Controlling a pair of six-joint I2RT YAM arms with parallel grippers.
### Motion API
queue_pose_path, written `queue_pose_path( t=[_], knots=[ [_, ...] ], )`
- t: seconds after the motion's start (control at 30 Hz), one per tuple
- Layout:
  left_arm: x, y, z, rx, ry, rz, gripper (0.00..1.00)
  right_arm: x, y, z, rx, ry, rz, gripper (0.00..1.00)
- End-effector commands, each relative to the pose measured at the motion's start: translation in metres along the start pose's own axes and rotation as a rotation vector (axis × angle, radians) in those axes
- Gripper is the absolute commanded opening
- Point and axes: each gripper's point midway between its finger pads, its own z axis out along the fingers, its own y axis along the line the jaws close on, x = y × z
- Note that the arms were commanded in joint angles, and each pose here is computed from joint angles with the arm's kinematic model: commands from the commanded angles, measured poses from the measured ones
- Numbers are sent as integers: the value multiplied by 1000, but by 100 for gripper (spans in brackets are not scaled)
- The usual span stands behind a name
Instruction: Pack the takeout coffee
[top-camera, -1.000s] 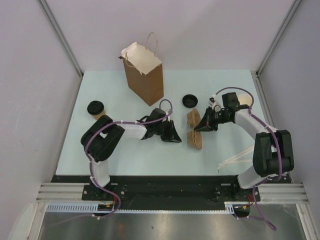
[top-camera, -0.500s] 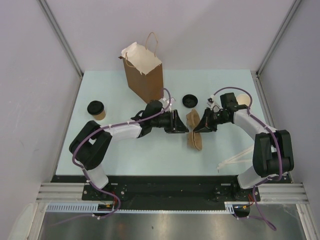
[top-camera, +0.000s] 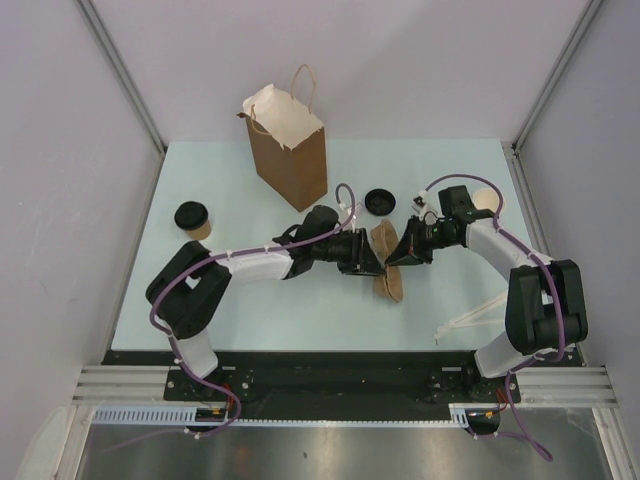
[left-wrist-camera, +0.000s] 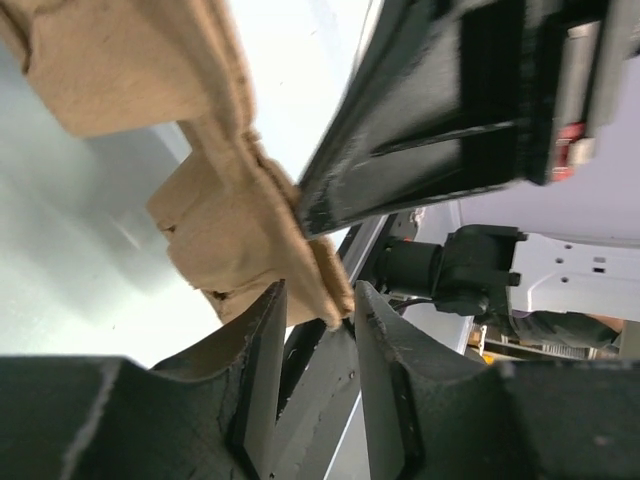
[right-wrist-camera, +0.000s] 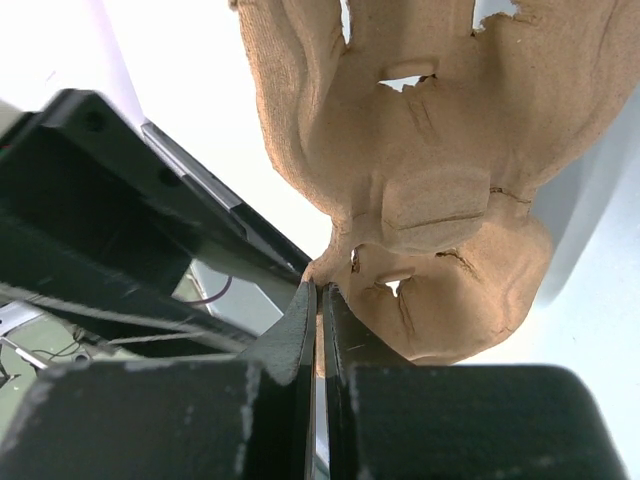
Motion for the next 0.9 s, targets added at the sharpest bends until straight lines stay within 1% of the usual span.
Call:
queue_pose_path(
  t=[0.0,0.07,0.27,0.3,0.37,0.4,0.43,0.6,0.87],
  knots=[
    [-4,4,6,-20,-7,12,38,2,19,-8,-59,-10,-25,0],
    [-5,6,8,-32,-8,12,36,3,22,-9,-75,-3,-25,0],
    [1,36,11,-139,15,-28,24,5,25,-13,-82,-5,-30,0],
    [0,41,9,-154,12,-38,19,4,24,-14,-80,-6,-26,0],
    [4,50,9,-176,18,-60,13,4,21,-15,-71,-12,-32,0],
    [3,53,7,-181,13,-70,3,3,19,-17,-65,-16,-25,0],
    [5,57,6,-188,15,-83,0,2,17,-18,-58,-22,-29,0],
    [4,70,2,-214,13,-111,0,2,12,-25,-53,-27,-18,0],
    [6,79,3,-229,18,-146,0,11,23,-32,-85,-13,-25,0]
  ],
)
